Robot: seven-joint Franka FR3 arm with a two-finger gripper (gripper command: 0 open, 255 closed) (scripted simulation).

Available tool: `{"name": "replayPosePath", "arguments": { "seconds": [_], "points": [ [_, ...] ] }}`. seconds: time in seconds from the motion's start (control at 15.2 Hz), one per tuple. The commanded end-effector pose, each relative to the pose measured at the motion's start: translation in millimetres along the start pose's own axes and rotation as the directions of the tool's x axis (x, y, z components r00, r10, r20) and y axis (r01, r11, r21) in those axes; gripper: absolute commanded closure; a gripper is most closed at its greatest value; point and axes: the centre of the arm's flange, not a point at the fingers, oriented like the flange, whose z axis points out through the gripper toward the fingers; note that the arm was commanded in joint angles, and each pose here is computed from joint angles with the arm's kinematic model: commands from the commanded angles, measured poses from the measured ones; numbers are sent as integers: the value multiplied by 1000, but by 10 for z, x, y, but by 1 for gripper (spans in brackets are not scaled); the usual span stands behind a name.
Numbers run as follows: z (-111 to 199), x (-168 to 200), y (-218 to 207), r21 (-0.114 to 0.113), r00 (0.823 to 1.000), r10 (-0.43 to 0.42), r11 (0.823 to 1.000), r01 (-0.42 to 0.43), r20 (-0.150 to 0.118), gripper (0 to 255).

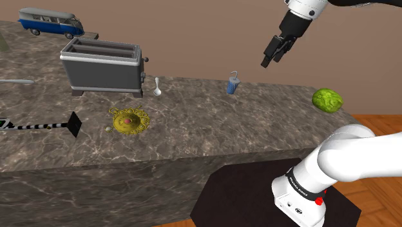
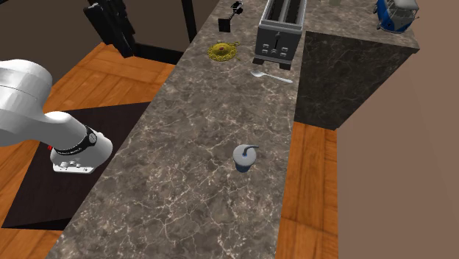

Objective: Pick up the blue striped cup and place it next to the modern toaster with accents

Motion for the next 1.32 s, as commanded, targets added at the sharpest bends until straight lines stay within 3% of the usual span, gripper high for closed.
{"name": "replayPosePath", "arguments": {
  "seconds": [0.0,1.25],
  "points": [
    [0,0,0,0,1000,0,1000,0,0,0],
    [1793,947,1372,-20,997,-32,999,31,-74,0]
  ]
}}
